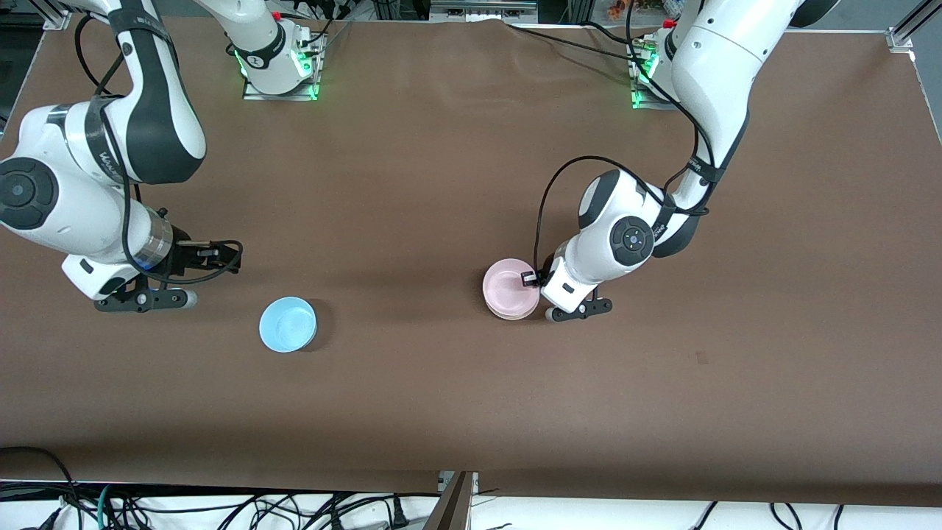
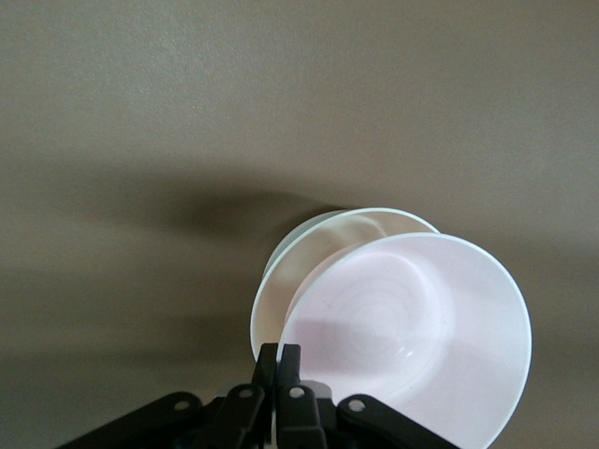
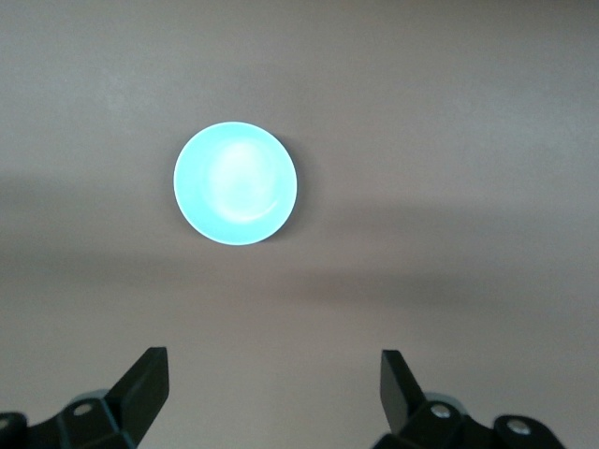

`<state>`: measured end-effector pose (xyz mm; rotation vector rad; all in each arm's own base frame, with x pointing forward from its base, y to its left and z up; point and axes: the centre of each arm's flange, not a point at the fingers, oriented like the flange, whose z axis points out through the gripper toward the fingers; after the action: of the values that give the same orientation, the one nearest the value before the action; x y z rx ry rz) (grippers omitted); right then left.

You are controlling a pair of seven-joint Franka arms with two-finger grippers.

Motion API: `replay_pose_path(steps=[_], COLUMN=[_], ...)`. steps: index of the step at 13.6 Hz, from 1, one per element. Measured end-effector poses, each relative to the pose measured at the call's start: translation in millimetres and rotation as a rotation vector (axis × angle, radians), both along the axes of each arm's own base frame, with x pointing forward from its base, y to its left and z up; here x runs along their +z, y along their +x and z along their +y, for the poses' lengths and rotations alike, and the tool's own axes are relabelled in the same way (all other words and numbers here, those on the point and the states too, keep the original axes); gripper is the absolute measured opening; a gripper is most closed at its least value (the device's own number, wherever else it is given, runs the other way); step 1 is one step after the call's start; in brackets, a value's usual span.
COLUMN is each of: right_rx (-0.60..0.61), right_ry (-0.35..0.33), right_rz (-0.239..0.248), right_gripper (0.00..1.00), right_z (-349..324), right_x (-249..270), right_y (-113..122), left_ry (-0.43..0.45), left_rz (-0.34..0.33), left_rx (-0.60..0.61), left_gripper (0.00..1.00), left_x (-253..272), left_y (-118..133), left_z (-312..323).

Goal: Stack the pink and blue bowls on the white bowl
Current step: 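Release the pink bowl while the right gripper reaches the blue bowl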

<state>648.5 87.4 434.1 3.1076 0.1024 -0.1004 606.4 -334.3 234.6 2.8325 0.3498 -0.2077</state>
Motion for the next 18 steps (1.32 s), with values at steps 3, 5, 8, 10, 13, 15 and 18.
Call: replay_pose_path(steps=[3, 5, 8, 10, 13, 15, 18], right_rx=[0.001, 0.002, 0.003, 0.003, 0.004, 0.004, 0.0], right_ry=[0.002, 0.005, 0.007, 0.008, 0.012, 0.013, 0.013], right_rz=[-0.012, -0.026, -0.037, -0.044, -0.066, -0.073, -0.075], right_gripper=[1.0, 1.0, 1.0, 1.0, 0.99, 0.98, 0.95], right_z=[1, 2, 3, 4, 5, 5, 1], right_x=[-16, -34, -53, -66, -105, -142, -190], right_y=[7, 15, 22, 26, 36, 42, 46], left_ry=[0.0, 0.0, 0.009, 0.016, 0.018, 0.018, 0.015], left_rz=[0.0, 0.0, -0.005, -0.006, 0.0, 0.0, -0.01], left_rx=[0.0, 0.0, -0.01, -0.017, -0.017, -0.015, -0.009], left_gripper=[0.03, 0.03, 0.03, 0.03, 0.03, 0.03, 0.03], left_x=[-1, -1, -2, -4, -9, -13, -18], left_y=[0, 0, 0, -1, -1, -1, 0], left_z=[0, -1, 0, 0, 0, 1, 1])
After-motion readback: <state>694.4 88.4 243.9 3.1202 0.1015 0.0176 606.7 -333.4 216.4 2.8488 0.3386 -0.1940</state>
